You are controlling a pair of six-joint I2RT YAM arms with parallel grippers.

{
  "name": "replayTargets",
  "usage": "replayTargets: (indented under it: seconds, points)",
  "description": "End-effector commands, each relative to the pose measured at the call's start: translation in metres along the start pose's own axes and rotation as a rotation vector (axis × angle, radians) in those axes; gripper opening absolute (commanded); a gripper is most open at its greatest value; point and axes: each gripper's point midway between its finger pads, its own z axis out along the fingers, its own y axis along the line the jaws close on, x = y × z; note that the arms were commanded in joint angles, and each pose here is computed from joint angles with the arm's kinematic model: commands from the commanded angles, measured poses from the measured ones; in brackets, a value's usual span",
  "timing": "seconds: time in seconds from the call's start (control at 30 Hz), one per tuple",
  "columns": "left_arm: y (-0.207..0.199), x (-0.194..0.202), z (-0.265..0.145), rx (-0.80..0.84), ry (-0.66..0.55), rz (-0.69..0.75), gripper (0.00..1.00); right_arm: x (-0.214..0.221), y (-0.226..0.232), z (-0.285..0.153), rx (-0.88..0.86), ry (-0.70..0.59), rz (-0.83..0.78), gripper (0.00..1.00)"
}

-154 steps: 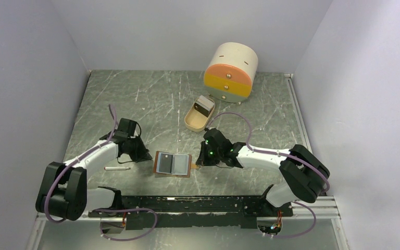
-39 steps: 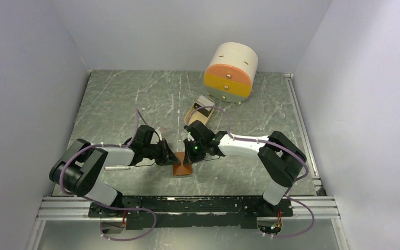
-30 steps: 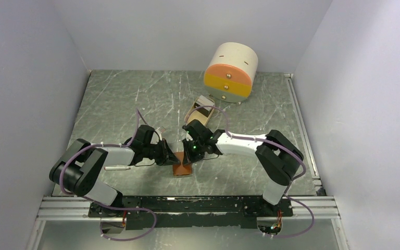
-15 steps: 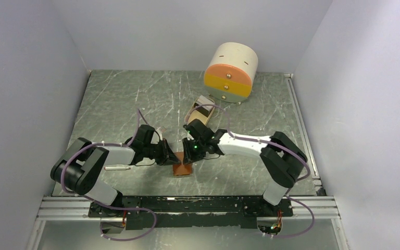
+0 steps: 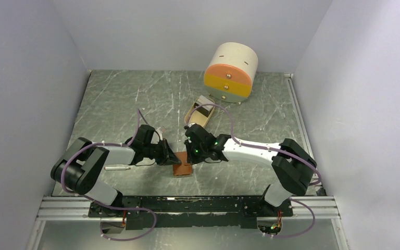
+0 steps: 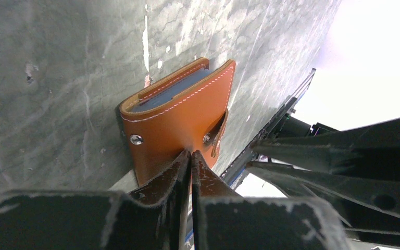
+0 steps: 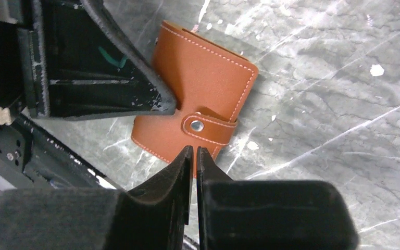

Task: Put the credit cards into the card holder
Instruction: Close the card holder at the center of the board.

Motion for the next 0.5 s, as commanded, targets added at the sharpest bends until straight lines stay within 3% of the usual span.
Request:
replayTargets:
  seconds: [0.0,0.13,0.47]
  points:
    - [0.014,0.013,0.003,-0.044,0.045,-0.037,0.12,-0.007,-0.012,0.013,0.048,-0.084,0.001,0.10]
    - [0.014,0.015,0.002,-0.041,0.046,-0.041,0.12,0.003,-0.010,0.018,-0.002,-0.064,-0.001,0.22]
    - [0.014,0.018,0.004,-0.036,0.062,-0.043,0.13,0.001,-0.004,0.021,-0.061,-0.116,0.015,0.20]
